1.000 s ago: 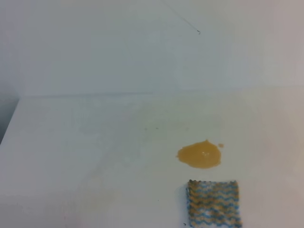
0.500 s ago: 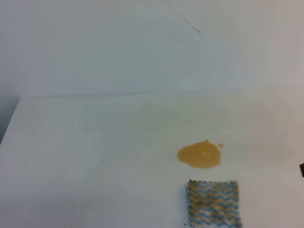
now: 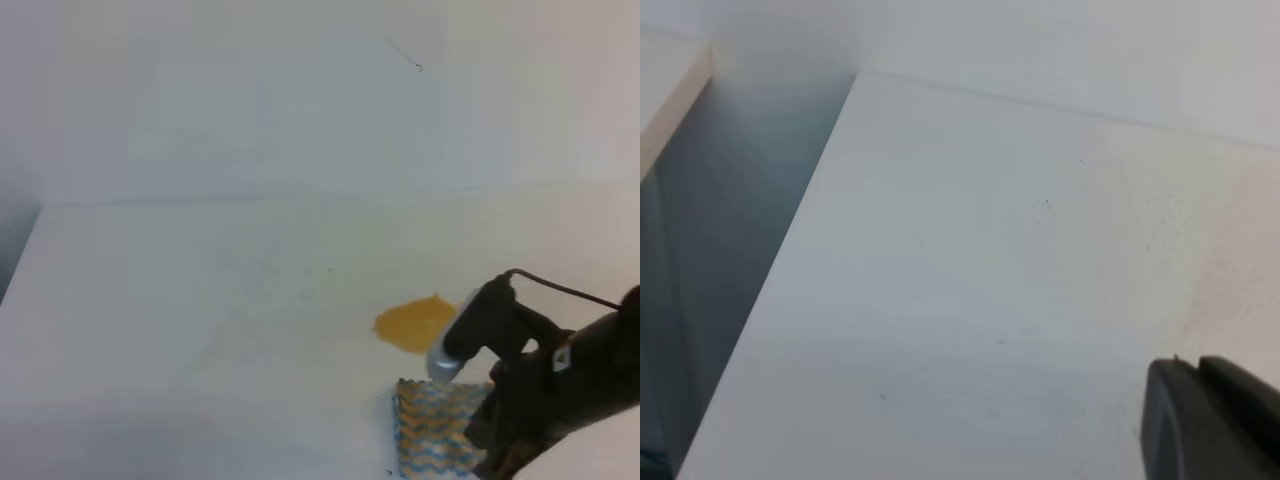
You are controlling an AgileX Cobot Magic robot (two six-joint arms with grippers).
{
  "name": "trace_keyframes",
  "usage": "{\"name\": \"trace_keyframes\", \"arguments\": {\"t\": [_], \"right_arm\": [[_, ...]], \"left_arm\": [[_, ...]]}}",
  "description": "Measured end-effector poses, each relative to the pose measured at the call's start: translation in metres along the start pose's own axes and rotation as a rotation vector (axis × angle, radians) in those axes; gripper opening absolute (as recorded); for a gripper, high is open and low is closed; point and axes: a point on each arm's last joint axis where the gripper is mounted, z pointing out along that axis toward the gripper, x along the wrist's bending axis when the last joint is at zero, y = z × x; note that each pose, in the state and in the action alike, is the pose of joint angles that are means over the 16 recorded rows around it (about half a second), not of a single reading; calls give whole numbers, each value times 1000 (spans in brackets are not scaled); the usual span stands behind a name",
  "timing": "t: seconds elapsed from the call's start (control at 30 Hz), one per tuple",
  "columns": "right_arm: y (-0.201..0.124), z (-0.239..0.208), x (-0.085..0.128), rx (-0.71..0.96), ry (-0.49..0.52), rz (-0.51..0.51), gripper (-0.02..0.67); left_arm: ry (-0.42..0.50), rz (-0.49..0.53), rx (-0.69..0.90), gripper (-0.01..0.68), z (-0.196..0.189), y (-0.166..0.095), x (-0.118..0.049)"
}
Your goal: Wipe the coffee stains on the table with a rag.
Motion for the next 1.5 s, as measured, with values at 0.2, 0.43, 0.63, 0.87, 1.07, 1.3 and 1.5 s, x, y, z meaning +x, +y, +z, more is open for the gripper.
{"name": "trace_keyframes", "arguments": {"t": [0.2, 0.43, 0.63, 0.87, 1.07, 1.3, 1.5], "right_arm": [[17, 33, 0, 68, 13, -66, 377], [22, 65, -8, 138, 18, -97, 450], [18, 86, -10, 195, 30, -106, 334], [14, 96, -11, 246, 50, -106, 129], [29, 85, -14, 250, 50, -108, 14], [70, 51, -35, 196, -66, -90, -4], [93, 26, -73, 138, -227, 19, -4]], "left_arm": [[0, 0, 0, -1, 0, 0, 0], [0, 1, 0, -1, 0, 0, 0], [0, 2, 0, -1, 0, 0, 0], [0, 3, 0, -1, 0, 0, 0], [0, 2, 0, -1, 0, 0, 0], [0, 1, 0, -1, 0, 0, 0], [0, 0, 0, -1, 0, 0, 0]]}}
